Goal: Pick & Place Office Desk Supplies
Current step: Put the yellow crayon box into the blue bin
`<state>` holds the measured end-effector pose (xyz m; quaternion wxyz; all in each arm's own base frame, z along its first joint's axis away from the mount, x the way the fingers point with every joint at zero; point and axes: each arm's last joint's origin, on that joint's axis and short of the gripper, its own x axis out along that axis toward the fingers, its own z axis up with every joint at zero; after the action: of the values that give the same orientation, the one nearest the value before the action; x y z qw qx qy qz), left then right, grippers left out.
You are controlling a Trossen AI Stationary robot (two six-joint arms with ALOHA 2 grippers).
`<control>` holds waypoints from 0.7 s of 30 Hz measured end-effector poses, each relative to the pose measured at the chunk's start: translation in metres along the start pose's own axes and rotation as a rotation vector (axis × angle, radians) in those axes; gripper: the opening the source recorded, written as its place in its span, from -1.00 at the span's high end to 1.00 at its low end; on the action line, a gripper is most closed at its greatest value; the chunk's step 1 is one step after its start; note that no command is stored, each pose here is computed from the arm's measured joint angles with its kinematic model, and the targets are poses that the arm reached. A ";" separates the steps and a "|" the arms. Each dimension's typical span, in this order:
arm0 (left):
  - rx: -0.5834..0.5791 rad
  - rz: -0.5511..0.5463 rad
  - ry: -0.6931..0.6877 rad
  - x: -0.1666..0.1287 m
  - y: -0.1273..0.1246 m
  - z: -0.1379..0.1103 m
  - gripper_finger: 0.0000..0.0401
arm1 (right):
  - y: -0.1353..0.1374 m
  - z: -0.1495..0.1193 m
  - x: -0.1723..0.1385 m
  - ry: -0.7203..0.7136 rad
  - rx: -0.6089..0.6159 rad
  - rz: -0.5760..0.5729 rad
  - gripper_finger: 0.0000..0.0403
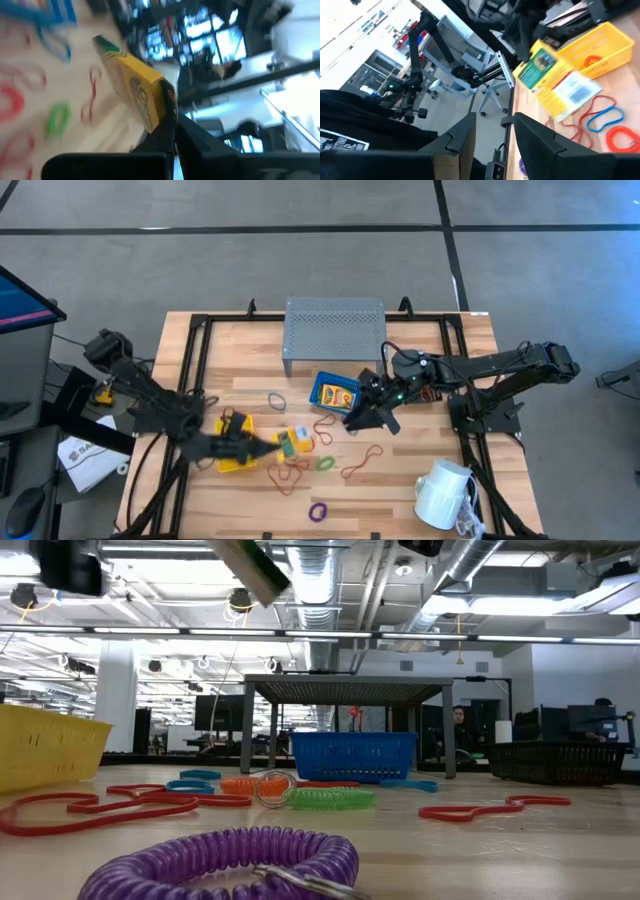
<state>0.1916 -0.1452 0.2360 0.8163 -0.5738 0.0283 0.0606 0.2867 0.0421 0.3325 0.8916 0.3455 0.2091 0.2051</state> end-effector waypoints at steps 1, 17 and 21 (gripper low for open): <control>0.011 0.005 -0.032 0.003 0.000 0.008 1.00 | 0.000 0.000 0.000 -0.004 -0.005 -0.005 0.35; 0.166 0.022 0.038 0.055 0.030 0.118 1.00 | 0.021 0.006 -0.037 -0.158 -0.028 -0.102 0.35; 0.154 -0.009 0.069 0.058 0.035 0.138 1.00 | 0.032 0.005 -0.065 -0.230 -0.048 -0.172 0.35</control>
<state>0.2413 -0.0003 0.2436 0.8567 -0.5114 0.0584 0.0350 0.2278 0.0284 0.3734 0.9319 0.3261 0.1295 0.0922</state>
